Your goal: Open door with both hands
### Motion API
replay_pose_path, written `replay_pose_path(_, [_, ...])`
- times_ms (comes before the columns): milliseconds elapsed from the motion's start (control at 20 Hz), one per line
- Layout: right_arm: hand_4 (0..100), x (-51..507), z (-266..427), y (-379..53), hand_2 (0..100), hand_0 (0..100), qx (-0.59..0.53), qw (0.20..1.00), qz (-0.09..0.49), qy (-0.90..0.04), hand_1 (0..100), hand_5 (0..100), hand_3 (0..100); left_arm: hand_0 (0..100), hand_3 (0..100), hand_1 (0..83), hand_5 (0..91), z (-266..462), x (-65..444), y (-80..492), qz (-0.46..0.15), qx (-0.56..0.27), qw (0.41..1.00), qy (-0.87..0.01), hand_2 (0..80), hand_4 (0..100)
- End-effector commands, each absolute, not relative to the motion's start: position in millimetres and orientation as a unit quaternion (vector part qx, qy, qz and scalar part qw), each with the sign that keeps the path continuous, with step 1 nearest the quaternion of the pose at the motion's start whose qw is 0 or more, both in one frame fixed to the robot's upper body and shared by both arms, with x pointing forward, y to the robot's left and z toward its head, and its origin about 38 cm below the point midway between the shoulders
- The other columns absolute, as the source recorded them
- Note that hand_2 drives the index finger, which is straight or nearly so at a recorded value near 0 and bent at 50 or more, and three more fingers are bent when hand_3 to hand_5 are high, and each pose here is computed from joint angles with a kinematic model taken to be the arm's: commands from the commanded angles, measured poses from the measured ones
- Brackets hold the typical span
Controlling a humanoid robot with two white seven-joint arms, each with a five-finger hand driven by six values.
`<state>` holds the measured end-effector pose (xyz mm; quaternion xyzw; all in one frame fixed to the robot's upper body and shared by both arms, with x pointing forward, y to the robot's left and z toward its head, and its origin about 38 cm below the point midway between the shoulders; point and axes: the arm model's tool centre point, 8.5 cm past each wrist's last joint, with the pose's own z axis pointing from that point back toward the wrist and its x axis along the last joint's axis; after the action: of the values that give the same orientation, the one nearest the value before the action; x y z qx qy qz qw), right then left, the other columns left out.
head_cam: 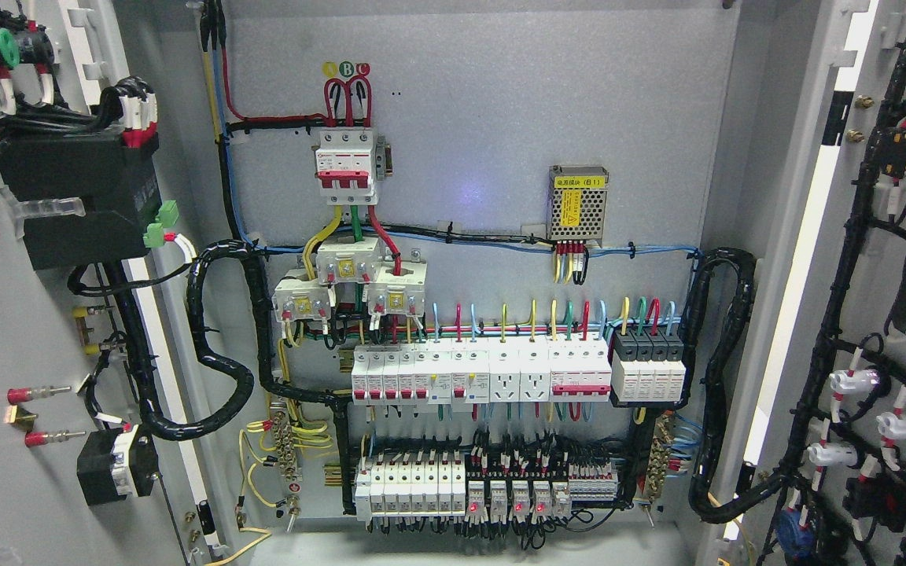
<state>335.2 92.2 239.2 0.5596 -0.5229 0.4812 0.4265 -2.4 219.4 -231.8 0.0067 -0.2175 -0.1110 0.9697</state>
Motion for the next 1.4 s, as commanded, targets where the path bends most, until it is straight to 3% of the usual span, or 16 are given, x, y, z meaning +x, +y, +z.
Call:
replay_pose_path(0, [0, 333, 236, 100, 0, 19, 0.560, 0.428, 0.490, -0.513, 0, 0, 0, 0, 0, 0.0, 0.0, -189, 50, 199, -0.153, -0.026, 0.930, -0.333, 0.0, 0])
replay_pose_path(351, [0, 362, 234, 63, 0, 19, 0.537, 0.449, 0.463, -0.543, 0, 0, 0, 0, 0, 0.0, 0.0, -154, 74, 187, -0.202, -0.056, 0.894, -0.395, 0.0, 0])
replay_pose_path(651, [0, 388, 221, 10, 0, 19, 0.503, 0.486, 0.434, -0.568, 0, 0, 0, 0, 0, 0.0, 0.0, -140, 85, 182, -0.203, -0.063, 0.882, -0.421, 0.0, 0])
replay_pose_path(1352, [0, 371, 213, -83, 0, 19, 0.449, 0.525, 0.279, -0.667, 0, 0, 0, 0, 0, 0.0, 0.0, -60, 124, 155, -0.203, -0.120, 0.814, -0.531, 0.0, 0])
